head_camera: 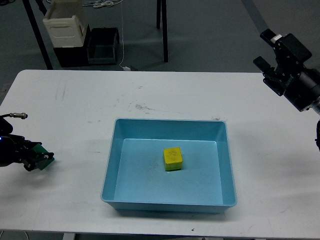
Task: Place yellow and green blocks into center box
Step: 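Lift the green block and lower it into the bin beside the yellow cube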
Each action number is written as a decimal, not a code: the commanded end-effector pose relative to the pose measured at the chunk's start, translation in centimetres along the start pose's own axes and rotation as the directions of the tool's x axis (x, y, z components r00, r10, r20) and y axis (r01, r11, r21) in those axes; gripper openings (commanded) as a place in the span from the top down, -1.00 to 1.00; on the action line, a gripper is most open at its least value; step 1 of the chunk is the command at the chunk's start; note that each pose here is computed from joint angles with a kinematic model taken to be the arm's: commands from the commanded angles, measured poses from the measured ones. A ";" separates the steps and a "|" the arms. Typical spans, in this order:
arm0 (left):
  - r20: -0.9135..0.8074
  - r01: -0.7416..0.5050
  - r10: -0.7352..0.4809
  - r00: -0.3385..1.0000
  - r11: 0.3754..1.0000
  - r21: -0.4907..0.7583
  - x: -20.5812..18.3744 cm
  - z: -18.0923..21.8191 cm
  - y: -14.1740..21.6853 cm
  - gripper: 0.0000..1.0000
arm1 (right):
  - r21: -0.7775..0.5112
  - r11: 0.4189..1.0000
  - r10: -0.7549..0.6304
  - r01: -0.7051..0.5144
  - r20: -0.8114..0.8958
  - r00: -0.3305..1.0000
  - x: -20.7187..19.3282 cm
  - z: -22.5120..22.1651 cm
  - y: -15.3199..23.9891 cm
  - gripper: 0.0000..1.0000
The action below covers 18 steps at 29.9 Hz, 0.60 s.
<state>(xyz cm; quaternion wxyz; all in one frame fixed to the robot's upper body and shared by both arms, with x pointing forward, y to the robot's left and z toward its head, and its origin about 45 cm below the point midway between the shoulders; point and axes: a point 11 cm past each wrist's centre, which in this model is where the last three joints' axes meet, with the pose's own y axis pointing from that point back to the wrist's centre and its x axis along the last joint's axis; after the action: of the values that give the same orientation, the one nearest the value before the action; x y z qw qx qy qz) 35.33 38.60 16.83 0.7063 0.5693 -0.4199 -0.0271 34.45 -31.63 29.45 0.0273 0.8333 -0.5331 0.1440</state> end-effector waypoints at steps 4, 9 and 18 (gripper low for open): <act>-0.026 -0.191 0.192 0.981 0.981 0.044 7.8 -2.0 4.0 0.61 | -0.003 1.000 0.001 -0.001 -0.001 1.000 0.1 0.1 0.1 -0.98; -0.031 -0.315 0.316 0.948 0.949 0.026 12.2 -1.5 8.2 0.60 | -0.021 1.000 0.007 -0.007 0.007 1.000 -0.1 0.8 0.5 -0.98; 0.079 -0.341 0.362 0.929 0.918 -0.204 16.9 6.6 7.7 0.60 | -0.026 0.993 0.110 -0.112 -0.050 0.993 1.4 1.1 0.5 -0.98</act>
<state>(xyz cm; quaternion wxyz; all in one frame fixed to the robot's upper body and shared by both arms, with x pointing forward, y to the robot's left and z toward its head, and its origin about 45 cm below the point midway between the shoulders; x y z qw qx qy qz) 39.24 30.15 32.35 0.7194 0.4366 -0.5374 0.0546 34.55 -32.87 28.59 0.0418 0.8085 -0.5674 0.1503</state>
